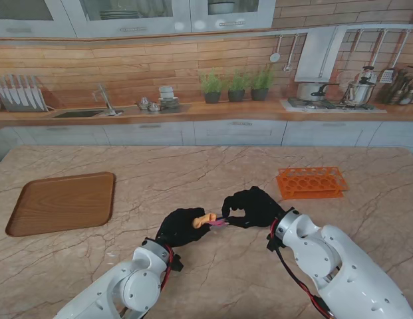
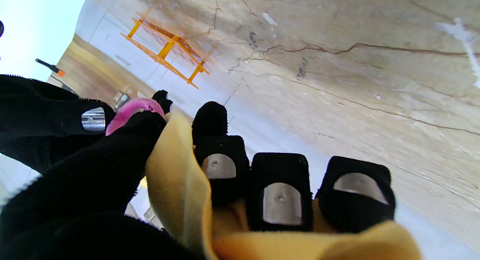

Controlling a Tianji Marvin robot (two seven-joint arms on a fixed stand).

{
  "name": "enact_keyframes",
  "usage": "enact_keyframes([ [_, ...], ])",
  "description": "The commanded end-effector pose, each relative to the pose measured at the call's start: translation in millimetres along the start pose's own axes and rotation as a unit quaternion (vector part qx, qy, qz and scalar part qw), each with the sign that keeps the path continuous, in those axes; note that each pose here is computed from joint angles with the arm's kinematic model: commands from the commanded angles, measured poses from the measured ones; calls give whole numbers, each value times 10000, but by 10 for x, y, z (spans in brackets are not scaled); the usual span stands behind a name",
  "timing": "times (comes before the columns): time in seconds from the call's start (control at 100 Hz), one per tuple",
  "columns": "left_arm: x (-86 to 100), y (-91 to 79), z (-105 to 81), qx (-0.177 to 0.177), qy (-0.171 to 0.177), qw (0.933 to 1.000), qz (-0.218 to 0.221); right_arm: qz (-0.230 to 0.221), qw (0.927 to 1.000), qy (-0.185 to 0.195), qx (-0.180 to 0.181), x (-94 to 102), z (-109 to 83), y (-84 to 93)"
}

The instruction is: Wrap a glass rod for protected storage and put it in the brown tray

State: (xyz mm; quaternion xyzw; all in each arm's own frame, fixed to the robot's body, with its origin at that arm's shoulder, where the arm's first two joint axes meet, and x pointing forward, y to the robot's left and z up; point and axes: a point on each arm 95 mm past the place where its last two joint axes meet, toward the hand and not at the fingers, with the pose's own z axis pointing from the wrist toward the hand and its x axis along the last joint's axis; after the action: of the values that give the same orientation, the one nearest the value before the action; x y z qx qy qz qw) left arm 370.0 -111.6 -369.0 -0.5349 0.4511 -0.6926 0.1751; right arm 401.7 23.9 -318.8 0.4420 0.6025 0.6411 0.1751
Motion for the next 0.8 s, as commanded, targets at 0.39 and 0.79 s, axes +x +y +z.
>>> enact_keyframes([
  [0.39,48,44,-25,-87,10,9999,-132,161,9998,77,-105,49,9,-35],
  [0.79,21,54,7,113,-206,9997,-86,-567,9959,221,-662,69,-53,-51],
])
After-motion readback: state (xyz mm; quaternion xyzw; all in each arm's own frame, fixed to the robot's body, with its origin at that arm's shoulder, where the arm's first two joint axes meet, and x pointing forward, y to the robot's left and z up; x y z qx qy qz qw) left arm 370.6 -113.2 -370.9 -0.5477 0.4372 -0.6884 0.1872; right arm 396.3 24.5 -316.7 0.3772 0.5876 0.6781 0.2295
